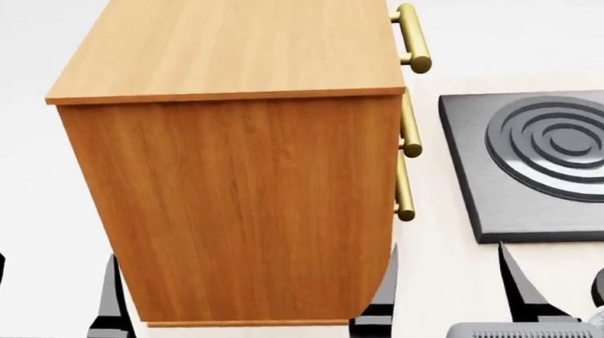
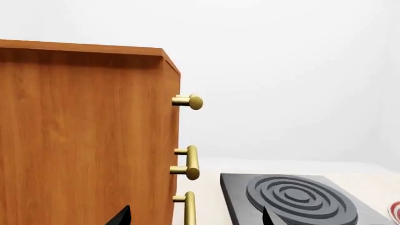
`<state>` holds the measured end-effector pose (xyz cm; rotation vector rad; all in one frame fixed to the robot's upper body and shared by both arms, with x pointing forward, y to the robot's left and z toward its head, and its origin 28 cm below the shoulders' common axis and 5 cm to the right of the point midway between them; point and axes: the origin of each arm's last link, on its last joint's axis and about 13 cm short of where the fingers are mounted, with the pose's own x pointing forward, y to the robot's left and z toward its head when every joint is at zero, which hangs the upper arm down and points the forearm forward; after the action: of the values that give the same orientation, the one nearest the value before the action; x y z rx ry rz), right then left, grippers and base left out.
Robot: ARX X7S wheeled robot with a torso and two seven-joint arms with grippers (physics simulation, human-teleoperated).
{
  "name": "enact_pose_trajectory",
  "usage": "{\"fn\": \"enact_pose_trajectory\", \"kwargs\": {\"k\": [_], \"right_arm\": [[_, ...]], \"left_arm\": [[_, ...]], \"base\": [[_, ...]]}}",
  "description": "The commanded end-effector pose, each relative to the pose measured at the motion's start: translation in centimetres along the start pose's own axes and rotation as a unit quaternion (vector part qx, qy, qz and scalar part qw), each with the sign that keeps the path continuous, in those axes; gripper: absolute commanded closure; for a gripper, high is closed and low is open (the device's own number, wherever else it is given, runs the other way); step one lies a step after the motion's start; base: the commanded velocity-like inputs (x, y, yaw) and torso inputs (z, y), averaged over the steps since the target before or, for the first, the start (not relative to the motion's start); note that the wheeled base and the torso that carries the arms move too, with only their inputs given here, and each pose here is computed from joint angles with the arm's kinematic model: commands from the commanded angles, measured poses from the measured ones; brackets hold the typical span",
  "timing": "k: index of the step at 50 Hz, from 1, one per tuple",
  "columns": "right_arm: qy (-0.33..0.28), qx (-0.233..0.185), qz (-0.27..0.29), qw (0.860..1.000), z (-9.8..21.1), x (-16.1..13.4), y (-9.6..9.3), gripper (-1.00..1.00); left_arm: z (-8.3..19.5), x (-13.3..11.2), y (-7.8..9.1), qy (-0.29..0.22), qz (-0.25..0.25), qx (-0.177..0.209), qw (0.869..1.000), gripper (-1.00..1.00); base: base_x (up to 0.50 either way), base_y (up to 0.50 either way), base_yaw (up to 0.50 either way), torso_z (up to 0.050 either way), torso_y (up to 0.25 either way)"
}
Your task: Put the bowl on the top of the cabinet.
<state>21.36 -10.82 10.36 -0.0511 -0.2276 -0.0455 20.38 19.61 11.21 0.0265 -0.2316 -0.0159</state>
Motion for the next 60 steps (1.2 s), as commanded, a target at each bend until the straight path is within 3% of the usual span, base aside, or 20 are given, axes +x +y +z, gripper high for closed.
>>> {"fn": "enact_pose_trajectory", "kwargs": {"k": [1, 9, 10, 12, 15, 18, 28, 38, 60], "right_arm": [[0.006, -0.011, -0.019, 1.0, 0.0, -0.2, -0.1, -1.0], [0.014, -0.051, -0.027, 0.998, 0.8, -0.4, -0.4, -1.0], [0.046, -0.042, -0.022, 0.998, 1.3, -0.1, -0.7, -1.0], [0.033, -0.065, -0.03, 0.997, 1.9, -0.2, -1.0, -1.0], [0.043, -0.08, 0.001, 0.996, 3.2, -0.9, -1.5, -1.0], [0.075, -0.11, 0.015, 0.991, 3.9, -1.8, -2.6, -1.0], [0.114, -0.128, 0.0, 0.985, 7.3, -4.5, -5.7, -1.0], [0.154, -0.184, -0.013, 0.971, 7.7, -6.7, -6.6, -1.0], [0.204, -0.208, -0.024, 0.956, 7.1, -8.6, -7.7, -1.0]], "left_arm": [[-0.1, -0.1, 0.1, 0.003, 0.002, -0.001, 1.0, -1.0], [-0.1, -0.1, 0.0, 0.003, 0.001, 0.001, 1.0, -1.0], [-0.1, -0.1, 0.0, 0.003, 0.001, 0.001, 1.0, -1.0], [0.0, -0.1, 0.0, 0.002, 0.001, 0.001, 1.0, -1.0], [0.1, 0.0, 0.1, 0.002, 0.001, 0.001, 1.0, -1.0], [-0.2, 0.0, 0.2, 0.004, 0.0, 0.001, 1.0, -1.0], [-0.4, 0.2, 0.0, 0.009, -0.002, -0.002, 1.0, -1.0], [-0.2, 0.0, 0.1, 0.007, 0.001, 0.0, 1.0, -1.0], [-0.2, 0.2, -0.1, 0.007, 0.0, 0.006, 1.0, -1.0]], "base": [[0.0, 0.0, 0.0, 0.0, 0.0], [0.0, 0.0, 0.0, 0.0, 0.0], [0.0, 0.0, 0.0, 0.0, 0.0], [0.0, 0.0, 0.0, 0.0, 0.0], [0.0, 0.0, 0.0, 0.0, 0.0], [0.0, 0.0, 0.0, 0.0, 0.0], [0.0, 0.0, 0.0, 0.0, 0.0], [0.0, 0.0, 0.0, 0.0, 0.0], [0.0, 0.0, 0.0, 0.0, 0.0]]}}
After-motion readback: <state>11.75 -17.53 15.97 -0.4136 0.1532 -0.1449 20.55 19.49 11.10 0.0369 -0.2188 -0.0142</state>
